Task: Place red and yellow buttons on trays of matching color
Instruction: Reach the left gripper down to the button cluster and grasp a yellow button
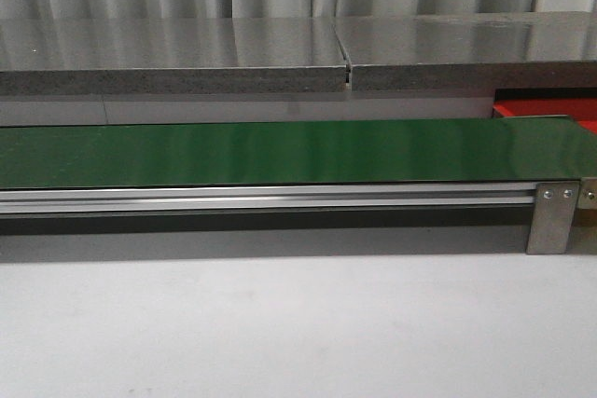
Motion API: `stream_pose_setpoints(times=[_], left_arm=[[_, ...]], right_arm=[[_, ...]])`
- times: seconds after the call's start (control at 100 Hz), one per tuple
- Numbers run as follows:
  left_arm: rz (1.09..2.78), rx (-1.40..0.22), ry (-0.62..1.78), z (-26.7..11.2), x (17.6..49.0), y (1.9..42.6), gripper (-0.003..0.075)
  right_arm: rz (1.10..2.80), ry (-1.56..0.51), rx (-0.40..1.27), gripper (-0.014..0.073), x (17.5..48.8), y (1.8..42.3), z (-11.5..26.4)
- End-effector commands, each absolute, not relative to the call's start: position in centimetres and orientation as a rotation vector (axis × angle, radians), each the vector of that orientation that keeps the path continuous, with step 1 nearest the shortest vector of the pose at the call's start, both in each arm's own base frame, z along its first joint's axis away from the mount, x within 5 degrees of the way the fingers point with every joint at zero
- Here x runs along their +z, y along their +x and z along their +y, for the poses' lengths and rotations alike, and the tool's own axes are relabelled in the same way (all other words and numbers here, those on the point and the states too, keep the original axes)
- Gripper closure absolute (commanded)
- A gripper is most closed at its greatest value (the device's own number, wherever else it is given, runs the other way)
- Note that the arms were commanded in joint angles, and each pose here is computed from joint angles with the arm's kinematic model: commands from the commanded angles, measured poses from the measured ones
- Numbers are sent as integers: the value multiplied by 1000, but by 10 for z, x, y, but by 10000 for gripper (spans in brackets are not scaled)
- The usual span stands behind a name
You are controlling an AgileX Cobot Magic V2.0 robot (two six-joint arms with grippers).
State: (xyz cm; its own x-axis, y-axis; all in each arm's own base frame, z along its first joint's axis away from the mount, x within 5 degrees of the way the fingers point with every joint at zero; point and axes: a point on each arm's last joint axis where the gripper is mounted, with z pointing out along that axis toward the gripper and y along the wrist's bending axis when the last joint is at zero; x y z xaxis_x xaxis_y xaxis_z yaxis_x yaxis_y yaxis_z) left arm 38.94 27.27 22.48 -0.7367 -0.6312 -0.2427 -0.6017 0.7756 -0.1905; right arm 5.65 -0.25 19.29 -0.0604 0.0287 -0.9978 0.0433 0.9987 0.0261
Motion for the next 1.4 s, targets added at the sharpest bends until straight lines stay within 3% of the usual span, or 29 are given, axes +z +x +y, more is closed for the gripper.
stream_pose_setpoints(times=[0.0, 0.34, 0.63, 0.82, 0.98, 1.39], left_arm=[[2575, -120, -909, 269, 260, 391, 209], [2621, -144, -917, 269, 231, 401, 219], [2610, -135, -908, 270, 232, 402, 428], [2611, -127, -882, 270, 235, 401, 458], [2574, -87, -858, 268, 254, 397, 458], [2489, 1, -708, 232, 353, 365, 458]], right_arm=[[1529, 49, -24, 662, 204, 55, -3], [1529, 49, -24, 662, 204, 55, -3], [1529, 49, -24, 662, 204, 55, -3], [1529, 49, -24, 662, 204, 55, -3], [1529, 49, -24, 662, 204, 55, -3], [1529, 49, -24, 662, 204, 55, -3]])
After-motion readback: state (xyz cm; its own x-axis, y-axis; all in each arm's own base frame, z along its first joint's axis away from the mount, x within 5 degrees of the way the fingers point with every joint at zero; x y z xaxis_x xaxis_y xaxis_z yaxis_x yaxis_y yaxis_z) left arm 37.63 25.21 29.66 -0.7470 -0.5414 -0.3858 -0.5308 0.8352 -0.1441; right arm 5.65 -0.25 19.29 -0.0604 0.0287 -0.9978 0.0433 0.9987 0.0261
